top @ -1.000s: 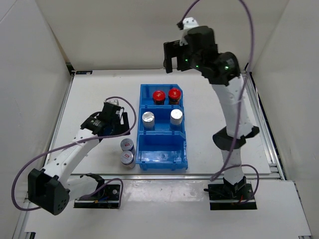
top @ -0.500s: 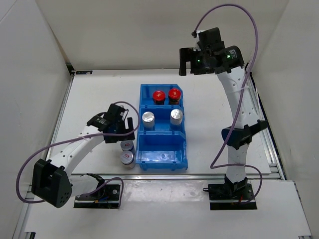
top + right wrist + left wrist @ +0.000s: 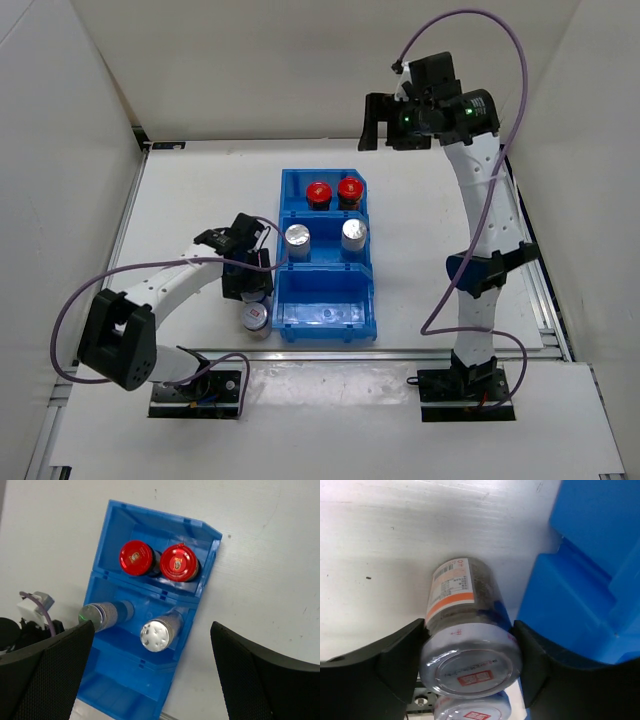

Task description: Organize the condiment bottles

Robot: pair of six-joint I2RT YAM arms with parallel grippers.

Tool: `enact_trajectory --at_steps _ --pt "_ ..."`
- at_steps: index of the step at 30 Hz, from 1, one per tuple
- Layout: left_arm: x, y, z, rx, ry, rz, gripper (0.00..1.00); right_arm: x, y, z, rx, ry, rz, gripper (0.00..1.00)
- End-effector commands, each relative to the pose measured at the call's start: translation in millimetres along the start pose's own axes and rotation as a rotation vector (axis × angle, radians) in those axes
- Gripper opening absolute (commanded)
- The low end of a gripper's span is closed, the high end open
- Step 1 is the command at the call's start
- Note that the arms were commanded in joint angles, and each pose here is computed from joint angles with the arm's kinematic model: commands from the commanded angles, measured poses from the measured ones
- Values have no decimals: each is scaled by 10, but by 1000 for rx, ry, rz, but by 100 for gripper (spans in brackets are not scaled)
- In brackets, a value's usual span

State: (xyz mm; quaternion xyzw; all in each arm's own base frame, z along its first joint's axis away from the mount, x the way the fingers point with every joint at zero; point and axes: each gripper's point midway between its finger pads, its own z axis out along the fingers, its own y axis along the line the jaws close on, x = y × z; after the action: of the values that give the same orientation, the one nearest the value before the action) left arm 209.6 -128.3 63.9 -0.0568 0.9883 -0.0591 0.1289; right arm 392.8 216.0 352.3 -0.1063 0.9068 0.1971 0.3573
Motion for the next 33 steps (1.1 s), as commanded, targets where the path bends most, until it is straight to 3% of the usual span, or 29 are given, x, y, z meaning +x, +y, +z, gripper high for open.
enact_trajectory --at_steps 1,2,3,4,6,8,13,16,21,26,33 --pt "-266 -98 -105 24 -105 -6 67 62 18 -502 11 -16 -27 100" --pt "-329 -100 -151 19 -135 -25 61 95 -2 -432 17 6 -24 100" --pt "-426 -36 -191 -28 -177 -51 56 -26 28 -663 10 -91 -60 100" --pt "-474 -15 -256 -42 -203 -79 47 37 8 -638 18 -55 -55 100" --pt "-495 126 -360 -124 -214 -89 41 39 -45 -794 55 -74 -66 100" --pt "-706 154 -619 -164 -285 -87 30 7 -39 -892 57 -107 -69 100" --pt "-1157 115 -1378 -173 -459 -83 21 -11 -50 -1039 71 -141 -71 100" --pt "-1203 51 -1626 -142 -467 -65 11 32 -81 -1133 93 -138 -57 100" --pt "-939 -513 -1856 71 -417 22 11 117 -69 -1330 92 -142 -48 100" --pt "-666 -1116 -2024 245 -458 146 11 203 -46 -1504 73 -143 -35 100" --pt "-193 -1839 -1475 286 -348 321 11 531 26 -1831 30 -107 -6 100"
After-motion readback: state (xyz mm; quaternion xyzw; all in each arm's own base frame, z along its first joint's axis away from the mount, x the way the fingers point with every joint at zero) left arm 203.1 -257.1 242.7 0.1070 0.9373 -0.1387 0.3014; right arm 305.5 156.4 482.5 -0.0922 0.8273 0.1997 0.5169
